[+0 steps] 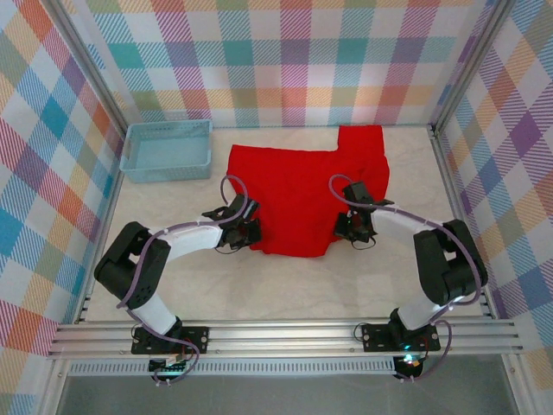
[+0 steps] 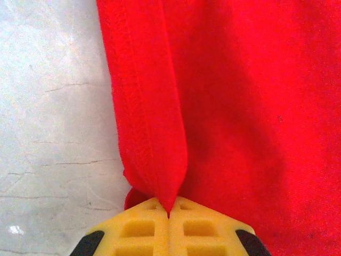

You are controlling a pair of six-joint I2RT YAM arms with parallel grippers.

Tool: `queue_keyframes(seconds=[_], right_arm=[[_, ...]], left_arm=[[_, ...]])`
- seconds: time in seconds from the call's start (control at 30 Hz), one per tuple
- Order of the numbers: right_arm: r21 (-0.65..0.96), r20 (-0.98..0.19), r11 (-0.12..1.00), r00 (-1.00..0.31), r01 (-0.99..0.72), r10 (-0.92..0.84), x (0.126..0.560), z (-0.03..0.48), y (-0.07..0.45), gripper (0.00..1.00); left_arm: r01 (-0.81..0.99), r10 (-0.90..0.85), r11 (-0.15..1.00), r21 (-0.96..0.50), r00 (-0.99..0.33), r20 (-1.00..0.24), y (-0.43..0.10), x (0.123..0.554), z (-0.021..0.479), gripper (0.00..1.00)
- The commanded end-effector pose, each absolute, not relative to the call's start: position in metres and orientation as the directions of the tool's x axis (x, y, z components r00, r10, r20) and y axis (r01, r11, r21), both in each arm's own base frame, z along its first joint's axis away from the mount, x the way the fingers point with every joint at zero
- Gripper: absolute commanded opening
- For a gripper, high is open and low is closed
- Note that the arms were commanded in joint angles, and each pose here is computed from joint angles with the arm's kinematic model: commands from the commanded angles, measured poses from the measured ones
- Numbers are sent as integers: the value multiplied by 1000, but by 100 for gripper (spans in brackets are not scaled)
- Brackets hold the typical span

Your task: Fold the inside-out t-shirt

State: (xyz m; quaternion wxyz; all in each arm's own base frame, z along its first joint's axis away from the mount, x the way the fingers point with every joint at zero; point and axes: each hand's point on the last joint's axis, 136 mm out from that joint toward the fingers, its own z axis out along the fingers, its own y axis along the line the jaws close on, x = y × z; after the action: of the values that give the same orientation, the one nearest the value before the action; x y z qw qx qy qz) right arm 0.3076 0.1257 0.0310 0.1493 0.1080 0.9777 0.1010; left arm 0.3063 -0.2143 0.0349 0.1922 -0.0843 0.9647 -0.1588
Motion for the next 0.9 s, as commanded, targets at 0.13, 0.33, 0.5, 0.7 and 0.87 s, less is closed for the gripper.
queue_keyframes(seconds=[0.13, 0.33, 0.5, 0.7, 0.87], right_arm=[[89, -429, 963, -863, 254, 267, 297, 85, 70, 0], [77, -540, 939, -778, 334, 321, 285, 137, 31, 0], [75, -664, 931, -679, 356, 313, 272, 204, 9, 0], [79, -759, 932, -585, 353, 286, 255, 268, -6, 0], [76, -805, 933, -531, 352, 266, 254, 296, -12, 0]], left_arm=[[-100, -254, 929, -357, -874, -414, -195, 312, 70, 0], [-103, -292, 916, -387, -832, -471, -174, 308, 96, 0], [-97, -316, 913, -396, -781, -539, -152, 297, 129, 0], [-103, -359, 912, -398, -671, -649, -118, 285, 179, 0], [-149, -356, 925, -348, -658, -663, -103, 292, 189, 0]])
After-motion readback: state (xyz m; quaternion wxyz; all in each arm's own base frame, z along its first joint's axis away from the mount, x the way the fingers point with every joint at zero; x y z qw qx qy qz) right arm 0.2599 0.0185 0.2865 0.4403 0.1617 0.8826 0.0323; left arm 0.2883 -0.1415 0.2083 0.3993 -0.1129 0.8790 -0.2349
